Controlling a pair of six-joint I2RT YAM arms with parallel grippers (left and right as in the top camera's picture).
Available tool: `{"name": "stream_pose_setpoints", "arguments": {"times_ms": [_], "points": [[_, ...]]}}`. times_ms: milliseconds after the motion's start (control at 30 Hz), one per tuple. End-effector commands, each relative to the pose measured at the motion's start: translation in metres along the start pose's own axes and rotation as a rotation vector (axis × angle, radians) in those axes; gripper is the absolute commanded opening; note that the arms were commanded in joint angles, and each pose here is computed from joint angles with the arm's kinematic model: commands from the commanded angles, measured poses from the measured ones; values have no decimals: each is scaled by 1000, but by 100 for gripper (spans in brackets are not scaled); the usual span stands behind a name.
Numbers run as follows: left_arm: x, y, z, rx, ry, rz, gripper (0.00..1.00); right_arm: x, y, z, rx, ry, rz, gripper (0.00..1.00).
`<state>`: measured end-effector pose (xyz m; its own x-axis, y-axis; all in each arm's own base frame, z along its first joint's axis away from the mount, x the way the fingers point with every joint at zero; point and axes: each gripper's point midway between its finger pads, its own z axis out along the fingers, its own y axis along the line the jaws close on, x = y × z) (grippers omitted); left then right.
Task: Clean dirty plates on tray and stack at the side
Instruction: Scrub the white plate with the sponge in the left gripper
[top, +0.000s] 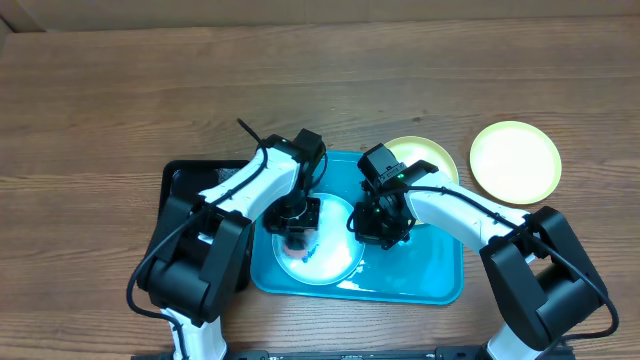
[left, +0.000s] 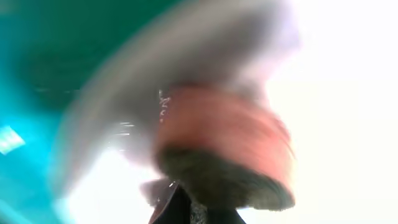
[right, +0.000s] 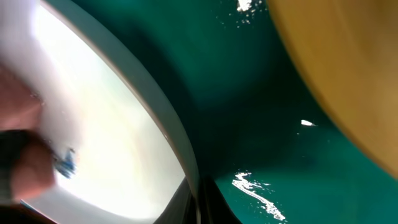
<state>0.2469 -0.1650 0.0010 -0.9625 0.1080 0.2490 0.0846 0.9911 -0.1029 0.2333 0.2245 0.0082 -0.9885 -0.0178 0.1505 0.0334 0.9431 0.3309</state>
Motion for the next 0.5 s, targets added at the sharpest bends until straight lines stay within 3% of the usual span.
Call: {"name": "stream_pose_setpoints", "arguments": {"times_ms": [0,167,300,467], "points": [[31,-74,29,302,164,129,4,1,17,-1,-72,13,-14,4],[37,-86,36,268,149,195,4,2,20,-2,-87,23,-14,4],[37,-74,39,188,144,164,4,3,20,-2,-90,27,-14,4],[24,6,36,-204,78,52,4,4,22,-2,-102,35,-15,4]]}}
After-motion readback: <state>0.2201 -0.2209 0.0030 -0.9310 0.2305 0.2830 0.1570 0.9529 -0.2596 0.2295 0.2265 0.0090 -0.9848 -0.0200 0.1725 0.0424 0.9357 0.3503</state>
